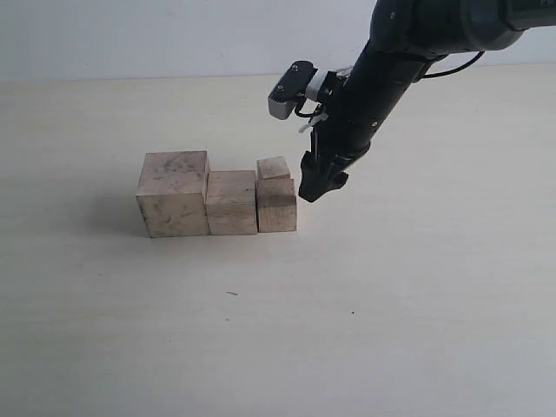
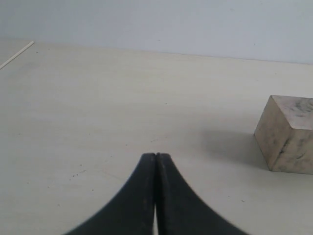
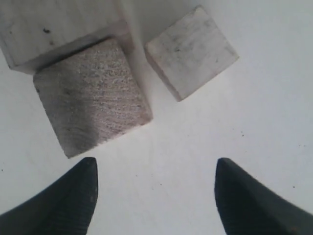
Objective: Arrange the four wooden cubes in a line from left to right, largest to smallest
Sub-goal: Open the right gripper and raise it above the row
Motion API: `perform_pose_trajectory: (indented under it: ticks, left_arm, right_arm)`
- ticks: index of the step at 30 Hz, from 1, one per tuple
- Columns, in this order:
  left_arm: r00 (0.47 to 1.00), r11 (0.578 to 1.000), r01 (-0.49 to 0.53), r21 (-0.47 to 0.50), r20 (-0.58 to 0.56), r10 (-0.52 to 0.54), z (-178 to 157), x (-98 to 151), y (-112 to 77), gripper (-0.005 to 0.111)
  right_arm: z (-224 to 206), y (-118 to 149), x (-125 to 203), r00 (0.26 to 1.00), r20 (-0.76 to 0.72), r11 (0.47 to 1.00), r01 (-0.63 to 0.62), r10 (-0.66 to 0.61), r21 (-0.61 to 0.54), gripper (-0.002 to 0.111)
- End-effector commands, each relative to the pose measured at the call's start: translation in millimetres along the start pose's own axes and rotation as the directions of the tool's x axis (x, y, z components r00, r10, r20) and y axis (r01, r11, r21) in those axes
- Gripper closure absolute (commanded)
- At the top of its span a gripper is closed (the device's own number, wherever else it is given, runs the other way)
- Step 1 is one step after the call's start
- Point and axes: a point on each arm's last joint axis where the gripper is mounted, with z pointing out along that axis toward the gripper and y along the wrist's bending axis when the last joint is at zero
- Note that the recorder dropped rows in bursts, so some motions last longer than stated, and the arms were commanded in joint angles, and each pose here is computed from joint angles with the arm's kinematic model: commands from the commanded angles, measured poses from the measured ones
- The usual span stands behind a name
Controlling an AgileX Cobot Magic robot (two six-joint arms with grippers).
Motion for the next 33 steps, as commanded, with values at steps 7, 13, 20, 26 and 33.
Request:
perform_pose_trajectory:
  ticks: [7,13,20,26,33]
  left_arm:
    - [1.000,1.000,0.000,0.000,0.015,0.000,0,0,0.1,0.107]
    - [1.000,1.000,0.000,0.000,0.015,0.000,0,0,0.1,0.107]
    - [1.000,1.000,0.000,0.000,0.015,0.000,0,0,0.1,0.107]
    - [1.000,1.000,0.000,0.000,0.015,0.000,0,0,0.1,0.107]
    - [1.000,1.000,0.000,0.000,0.015,0.000,0,0,0.1,0.107]
  right_arm:
    - [21,-9,4,0.999,-0.004,0.999,-0.038,0.038,0.023,0.044]
    - [22,-9,1,0.998,0.025,0.998,-0.064,0.064,0.025,0.044]
    - [22,-8,-1,0.995,0.051,0.996,-0.092,0.091,0.012,0.044]
    - [18,-12,3,0.997,0.005,0.995,-0.082,0.082,0.061,0.044]
    - [-33,-14,-14,0.974,0.132,0.963,-0.205,0.184,0.176,0.044]
